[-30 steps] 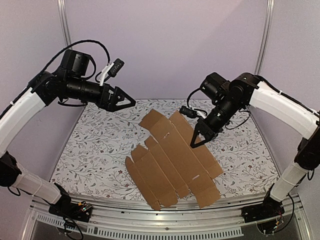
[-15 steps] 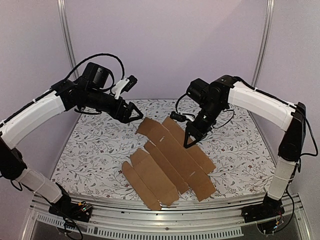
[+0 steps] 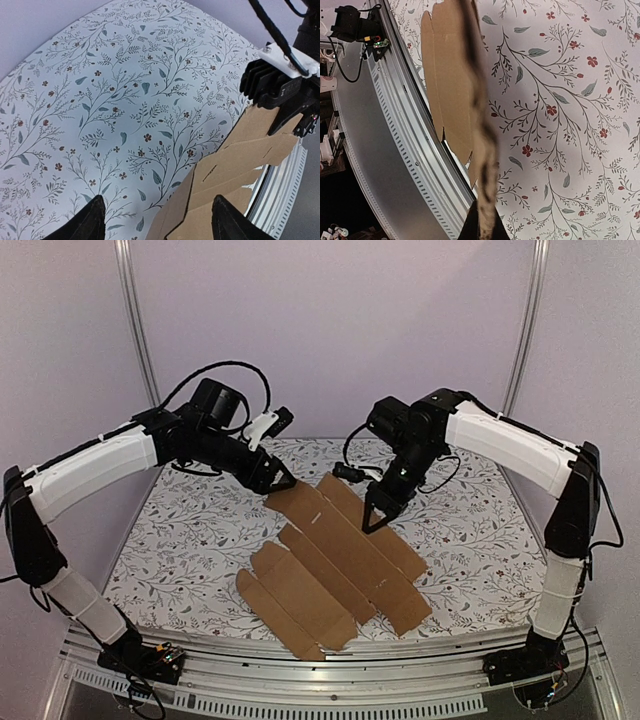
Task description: Fold the paper box
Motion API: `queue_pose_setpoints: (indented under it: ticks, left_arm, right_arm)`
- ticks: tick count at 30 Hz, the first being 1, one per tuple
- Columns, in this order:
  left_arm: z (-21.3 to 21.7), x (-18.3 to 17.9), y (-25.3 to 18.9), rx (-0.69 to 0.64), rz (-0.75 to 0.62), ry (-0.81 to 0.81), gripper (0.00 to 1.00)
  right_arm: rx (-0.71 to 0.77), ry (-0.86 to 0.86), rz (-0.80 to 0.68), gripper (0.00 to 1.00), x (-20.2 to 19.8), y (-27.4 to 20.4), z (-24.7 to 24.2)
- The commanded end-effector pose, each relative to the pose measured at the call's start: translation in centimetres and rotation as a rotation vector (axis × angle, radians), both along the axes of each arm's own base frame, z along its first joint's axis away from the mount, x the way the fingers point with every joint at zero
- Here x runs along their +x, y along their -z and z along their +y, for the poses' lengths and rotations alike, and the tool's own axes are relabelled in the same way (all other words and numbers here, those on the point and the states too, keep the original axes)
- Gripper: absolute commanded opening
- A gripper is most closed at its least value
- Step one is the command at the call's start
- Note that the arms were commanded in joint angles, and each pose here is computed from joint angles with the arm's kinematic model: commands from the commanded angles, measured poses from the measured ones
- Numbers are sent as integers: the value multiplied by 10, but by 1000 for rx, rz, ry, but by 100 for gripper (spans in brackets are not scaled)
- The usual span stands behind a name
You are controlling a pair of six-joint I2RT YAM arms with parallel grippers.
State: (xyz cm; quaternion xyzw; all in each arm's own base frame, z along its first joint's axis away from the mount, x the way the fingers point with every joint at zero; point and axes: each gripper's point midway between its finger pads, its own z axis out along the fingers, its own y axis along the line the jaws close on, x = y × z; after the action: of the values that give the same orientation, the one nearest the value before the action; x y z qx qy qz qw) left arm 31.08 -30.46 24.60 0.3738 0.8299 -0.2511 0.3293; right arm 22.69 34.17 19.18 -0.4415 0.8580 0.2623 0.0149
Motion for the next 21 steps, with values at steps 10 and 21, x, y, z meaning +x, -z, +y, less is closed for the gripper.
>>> queue_pose_setpoints:
  ticks: [10, 21]
  left_arm:
    - [-11, -4, 41, 79, 34, 97, 47]
    - [-6, 7, 53, 133, 33, 54, 0]
  right_arm:
    - [-64, -9, 24, 0, 12, 9, 1]
    - [-103, 7, -15, 0, 25, 16, 0]
